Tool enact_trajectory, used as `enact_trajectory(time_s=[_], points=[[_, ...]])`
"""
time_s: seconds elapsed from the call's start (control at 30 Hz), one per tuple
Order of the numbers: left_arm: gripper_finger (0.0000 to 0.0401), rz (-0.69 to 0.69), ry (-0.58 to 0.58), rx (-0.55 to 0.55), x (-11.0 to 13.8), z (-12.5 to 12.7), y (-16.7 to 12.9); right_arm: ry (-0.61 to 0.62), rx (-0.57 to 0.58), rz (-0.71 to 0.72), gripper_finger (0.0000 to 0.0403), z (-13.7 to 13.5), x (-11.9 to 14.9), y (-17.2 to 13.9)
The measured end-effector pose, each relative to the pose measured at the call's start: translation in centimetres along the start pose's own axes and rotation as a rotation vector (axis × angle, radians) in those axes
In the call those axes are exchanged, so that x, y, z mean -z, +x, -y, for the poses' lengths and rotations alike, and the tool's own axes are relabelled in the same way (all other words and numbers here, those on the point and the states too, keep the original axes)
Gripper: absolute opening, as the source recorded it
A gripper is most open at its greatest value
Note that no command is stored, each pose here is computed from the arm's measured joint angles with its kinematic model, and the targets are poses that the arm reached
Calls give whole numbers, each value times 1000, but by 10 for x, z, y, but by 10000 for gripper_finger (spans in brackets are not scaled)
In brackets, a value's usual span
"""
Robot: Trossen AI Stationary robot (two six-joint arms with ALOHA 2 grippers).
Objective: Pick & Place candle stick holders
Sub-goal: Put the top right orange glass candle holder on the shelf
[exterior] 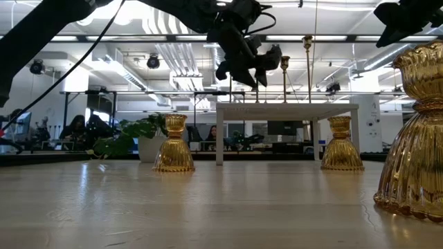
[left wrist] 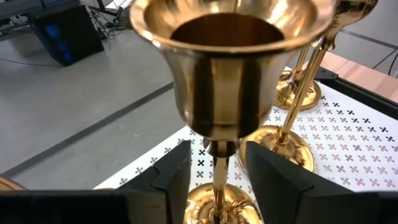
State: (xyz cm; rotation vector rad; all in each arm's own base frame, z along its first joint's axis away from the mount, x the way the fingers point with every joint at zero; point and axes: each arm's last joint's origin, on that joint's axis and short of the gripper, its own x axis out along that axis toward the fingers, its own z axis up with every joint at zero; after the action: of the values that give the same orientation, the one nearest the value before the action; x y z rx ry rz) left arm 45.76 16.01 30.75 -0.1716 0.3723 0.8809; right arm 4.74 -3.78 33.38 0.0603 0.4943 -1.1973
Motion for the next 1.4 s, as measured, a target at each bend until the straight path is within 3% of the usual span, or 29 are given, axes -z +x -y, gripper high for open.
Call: enact_trajectory(time_s=[0.37,0.83,1.0,1.23,1.4], points=[[179,-62,14,2,-12,-10,-26,0,1,0,52,0,0,0],[179,-172,20,119,-22,-9,-75,0,-24,-7,52,-1,0,0],[178,-184,100,149,-29,-8,-107,46,-138,-41,52,-4,1,-1],[177,-94,348,277,-19,5,-154,220,-445,-115,51,-4,-20,-16],[176,11,279,364,11,-10,-181,225,-490,-201,28,-5,-48,-24]])
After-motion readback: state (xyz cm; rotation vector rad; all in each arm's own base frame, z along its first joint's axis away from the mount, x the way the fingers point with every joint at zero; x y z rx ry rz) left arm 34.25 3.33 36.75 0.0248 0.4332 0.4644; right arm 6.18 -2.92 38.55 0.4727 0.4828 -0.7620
